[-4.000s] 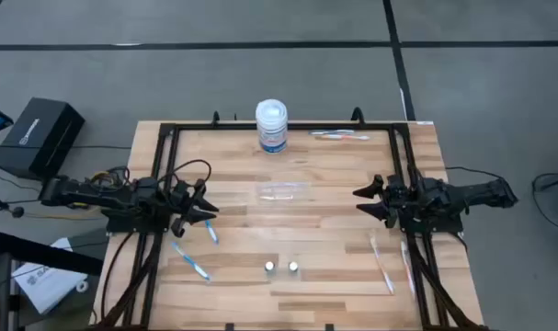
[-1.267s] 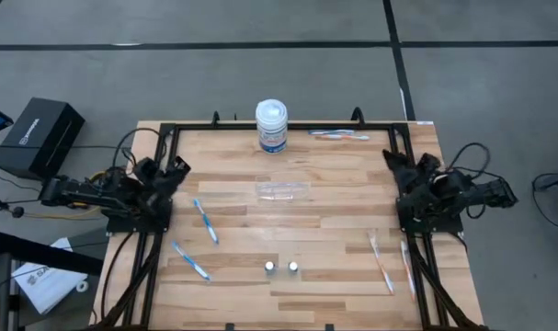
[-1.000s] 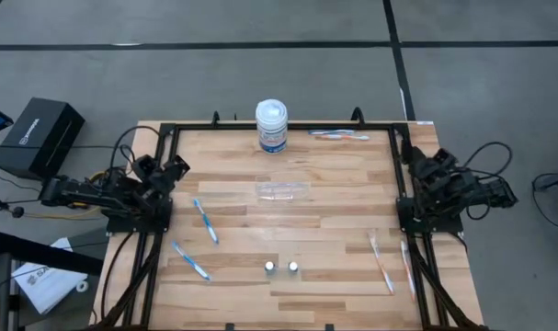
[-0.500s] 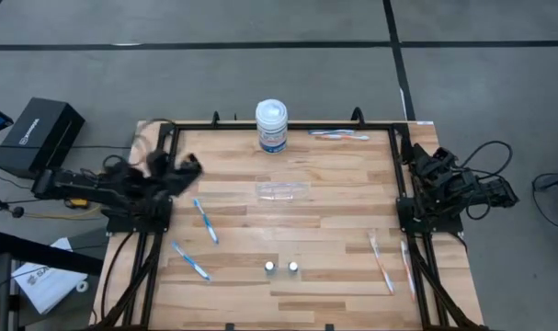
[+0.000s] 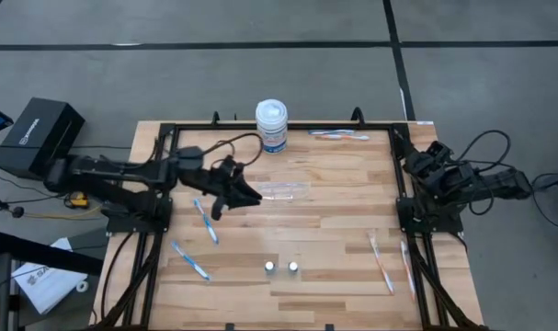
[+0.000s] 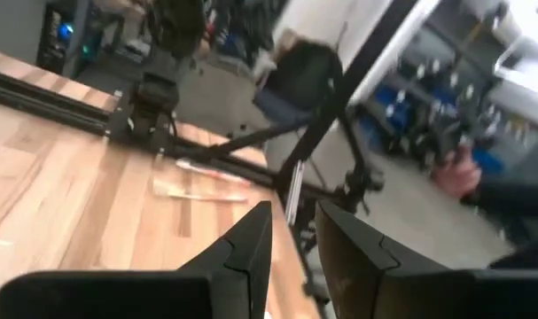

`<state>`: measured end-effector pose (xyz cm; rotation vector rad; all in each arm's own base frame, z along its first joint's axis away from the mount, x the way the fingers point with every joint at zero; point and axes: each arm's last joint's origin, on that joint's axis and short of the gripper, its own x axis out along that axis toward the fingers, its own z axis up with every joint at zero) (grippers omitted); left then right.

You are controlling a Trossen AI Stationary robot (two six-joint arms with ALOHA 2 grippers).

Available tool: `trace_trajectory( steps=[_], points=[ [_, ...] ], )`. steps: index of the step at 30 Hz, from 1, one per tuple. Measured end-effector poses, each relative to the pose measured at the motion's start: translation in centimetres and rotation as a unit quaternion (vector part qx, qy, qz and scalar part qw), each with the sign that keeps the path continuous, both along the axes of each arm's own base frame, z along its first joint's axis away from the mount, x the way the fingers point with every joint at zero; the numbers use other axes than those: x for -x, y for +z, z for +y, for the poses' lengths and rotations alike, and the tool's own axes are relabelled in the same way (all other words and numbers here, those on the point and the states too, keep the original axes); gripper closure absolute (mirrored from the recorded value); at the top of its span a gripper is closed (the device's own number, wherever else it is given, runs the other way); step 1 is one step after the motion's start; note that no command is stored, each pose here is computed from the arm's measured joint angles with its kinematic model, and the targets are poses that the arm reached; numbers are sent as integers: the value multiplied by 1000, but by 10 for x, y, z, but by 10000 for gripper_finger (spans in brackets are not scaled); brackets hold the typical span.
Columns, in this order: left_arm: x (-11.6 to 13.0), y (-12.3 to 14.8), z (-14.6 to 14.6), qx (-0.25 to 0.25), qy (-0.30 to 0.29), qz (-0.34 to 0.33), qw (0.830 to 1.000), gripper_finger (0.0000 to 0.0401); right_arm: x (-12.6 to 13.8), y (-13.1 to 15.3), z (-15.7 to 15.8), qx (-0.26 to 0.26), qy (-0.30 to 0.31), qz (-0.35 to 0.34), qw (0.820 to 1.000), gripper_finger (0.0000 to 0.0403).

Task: Pick & Place toothbrushing station
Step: Put the left mouthwash into the transparent organizer

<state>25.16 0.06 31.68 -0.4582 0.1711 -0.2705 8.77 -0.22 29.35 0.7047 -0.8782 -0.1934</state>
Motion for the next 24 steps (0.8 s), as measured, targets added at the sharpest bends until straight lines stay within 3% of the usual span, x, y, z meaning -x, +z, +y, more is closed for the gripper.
trace_trajectory(
  steps=[4, 9, 13, 18, 20, 22, 24],
  points=[
    [-9, 3, 8, -40, -9, 22, 999, 316, -16, 27, 2, 17, -15, 18, 1000, 138],
    [-10, 15, 19, -65, 2, 11, 998, 316, -31, 61, 4, 81, -95, 62, 990, 138],
    [-9, 28, 31, -64, 42, -3, 997, 316, -29, 90, 0, 49, -193, 88, 976, 138],
    [-7, 54, 48, -41, 81, -99, 991, 316, -23, 141, -8, 74, -289, 77, 951, 138],
    [-3, 72, 54, -28, 90, -180, 979, 316, -26, 165, -10, 133, -290, 81, 944, 138],
    [4, 87, 58, -22, 96, -256, 962, 316, -40, 183, -12, 180, -277, 194, 924, 139],
    [8, 97, 62, -17, 98, -269, 958, 316, -48, 189, -14, 195, -232, 338, 891, 144]
  ],
)
